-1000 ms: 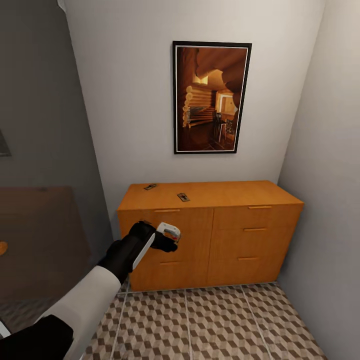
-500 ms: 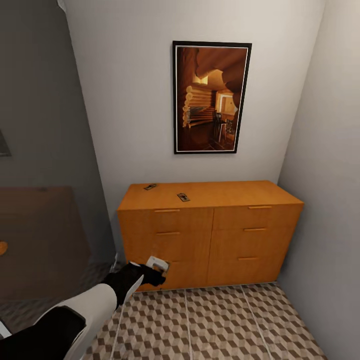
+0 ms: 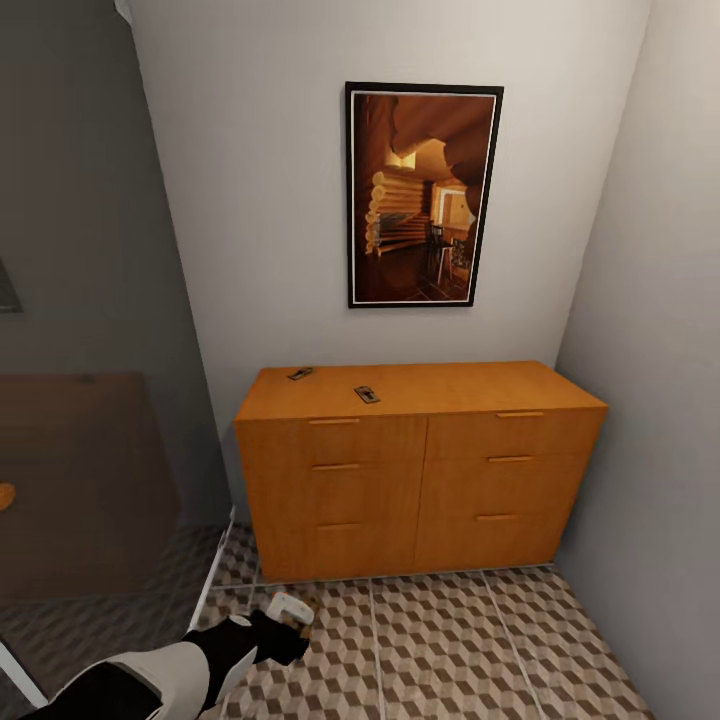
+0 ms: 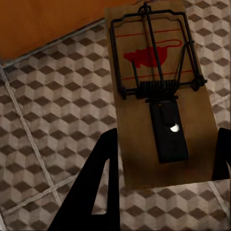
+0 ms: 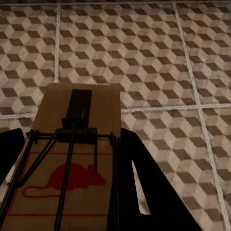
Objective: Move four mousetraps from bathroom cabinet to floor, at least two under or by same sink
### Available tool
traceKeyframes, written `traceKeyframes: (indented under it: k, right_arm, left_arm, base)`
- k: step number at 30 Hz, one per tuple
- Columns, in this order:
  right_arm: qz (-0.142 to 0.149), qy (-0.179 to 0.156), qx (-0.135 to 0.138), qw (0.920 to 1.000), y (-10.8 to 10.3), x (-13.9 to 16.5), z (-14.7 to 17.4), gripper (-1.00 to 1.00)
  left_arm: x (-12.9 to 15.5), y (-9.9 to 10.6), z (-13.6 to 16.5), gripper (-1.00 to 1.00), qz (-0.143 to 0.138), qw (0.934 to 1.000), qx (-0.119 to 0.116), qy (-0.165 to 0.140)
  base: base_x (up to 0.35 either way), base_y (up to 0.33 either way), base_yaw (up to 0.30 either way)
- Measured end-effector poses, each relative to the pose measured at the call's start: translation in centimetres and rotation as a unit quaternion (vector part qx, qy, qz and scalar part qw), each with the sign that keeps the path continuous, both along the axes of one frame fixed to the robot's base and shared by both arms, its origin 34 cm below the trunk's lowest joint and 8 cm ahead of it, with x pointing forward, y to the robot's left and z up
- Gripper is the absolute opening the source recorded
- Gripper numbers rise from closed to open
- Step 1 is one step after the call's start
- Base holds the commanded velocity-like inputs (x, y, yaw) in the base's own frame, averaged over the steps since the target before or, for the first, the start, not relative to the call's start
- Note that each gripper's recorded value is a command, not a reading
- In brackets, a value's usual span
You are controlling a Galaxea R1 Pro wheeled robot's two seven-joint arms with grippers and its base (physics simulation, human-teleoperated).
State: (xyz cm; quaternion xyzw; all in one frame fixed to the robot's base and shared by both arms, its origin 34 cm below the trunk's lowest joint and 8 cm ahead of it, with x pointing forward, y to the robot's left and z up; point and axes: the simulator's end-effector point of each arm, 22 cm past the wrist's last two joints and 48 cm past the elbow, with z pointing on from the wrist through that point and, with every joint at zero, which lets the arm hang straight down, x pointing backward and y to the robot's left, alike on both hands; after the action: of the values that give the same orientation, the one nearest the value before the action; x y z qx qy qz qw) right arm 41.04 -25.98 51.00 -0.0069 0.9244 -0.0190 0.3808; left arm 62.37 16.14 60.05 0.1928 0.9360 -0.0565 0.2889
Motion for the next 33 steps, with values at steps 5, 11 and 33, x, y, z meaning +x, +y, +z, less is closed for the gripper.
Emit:
traceKeyframes:
  k: [5,11,33]
  right_arm:
    - [0.0,-0.014,0.001,0.9999,0.0,0.8,0.5,-1.0]
    - [0.0,-0.045,-0.002,0.999,-0.4,3.1,1.8,-1.0]
    - [0.002,-0.124,-0.008,0.9923,-1.7,12.8,8.2,-1.0]
  left_arm:
    - [-2.2,1.7,-1.8,-1.0,0.007,0.9999,0.006,0.013]
    - [-3.6,6.1,-3.1,-1.0,0.024,0.9993,0.024,0.014]
    - [-5.9,12.5,-0.9,-1.0,0.067,0.9702,0.035,-0.23]
  base:
    - [0.0,0.0,0.0]
    - [0.0,0.0,0.0]
    - [0.0,0.0,0.0]
